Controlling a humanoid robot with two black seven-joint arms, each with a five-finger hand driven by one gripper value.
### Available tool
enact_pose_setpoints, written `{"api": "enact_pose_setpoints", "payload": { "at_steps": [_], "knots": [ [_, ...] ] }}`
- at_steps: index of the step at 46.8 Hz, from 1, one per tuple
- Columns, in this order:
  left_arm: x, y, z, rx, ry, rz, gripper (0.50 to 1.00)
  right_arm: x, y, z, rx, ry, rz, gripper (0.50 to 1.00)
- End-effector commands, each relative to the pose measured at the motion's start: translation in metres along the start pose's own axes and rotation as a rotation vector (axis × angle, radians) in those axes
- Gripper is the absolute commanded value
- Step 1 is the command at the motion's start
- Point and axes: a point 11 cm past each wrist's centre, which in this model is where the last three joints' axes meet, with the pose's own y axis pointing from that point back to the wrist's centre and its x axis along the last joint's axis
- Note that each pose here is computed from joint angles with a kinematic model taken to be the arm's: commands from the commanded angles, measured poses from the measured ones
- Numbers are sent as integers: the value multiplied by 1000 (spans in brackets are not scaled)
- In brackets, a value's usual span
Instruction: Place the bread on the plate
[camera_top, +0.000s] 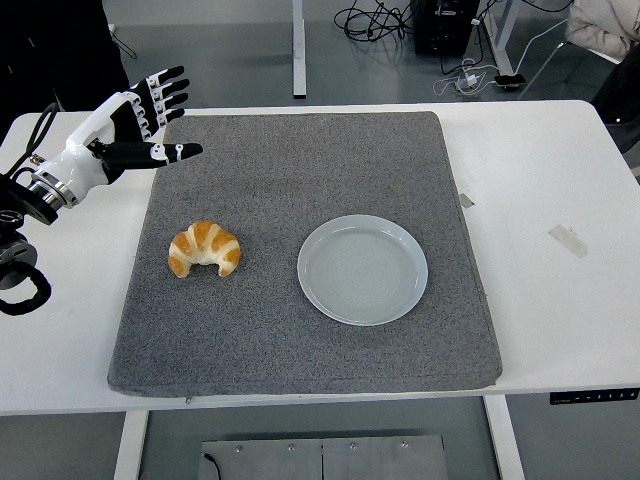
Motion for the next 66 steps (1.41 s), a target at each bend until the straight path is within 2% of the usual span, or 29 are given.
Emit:
{"api": "enact_pose_setpoints", "payload": {
  "at_steps": [1, 17, 28, 45, 56, 66],
  "knots": [
    [0, 8, -4, 23, -79, -41, 972, 0, 0, 0, 0, 1, -1, 1000],
    [-4, 26, -24, 117, -308, -110, 972, 0, 0, 0, -1, 0, 1, 1000],
    [-6, 43, -11, 120, -509, -93, 972, 0, 0, 0, 0, 0, 0, 1000],
    [-11, 47, -15, 160, -732, -125, 972, 0, 0, 0, 0, 0, 0, 1000],
    [-14, 57, -20, 191, -837, -168, 972, 0, 0, 0, 0, 0, 0, 1000],
    [-29, 52, -28, 190, -875, -206, 972, 0, 0, 0, -1, 0, 1, 1000]
  ]
}}
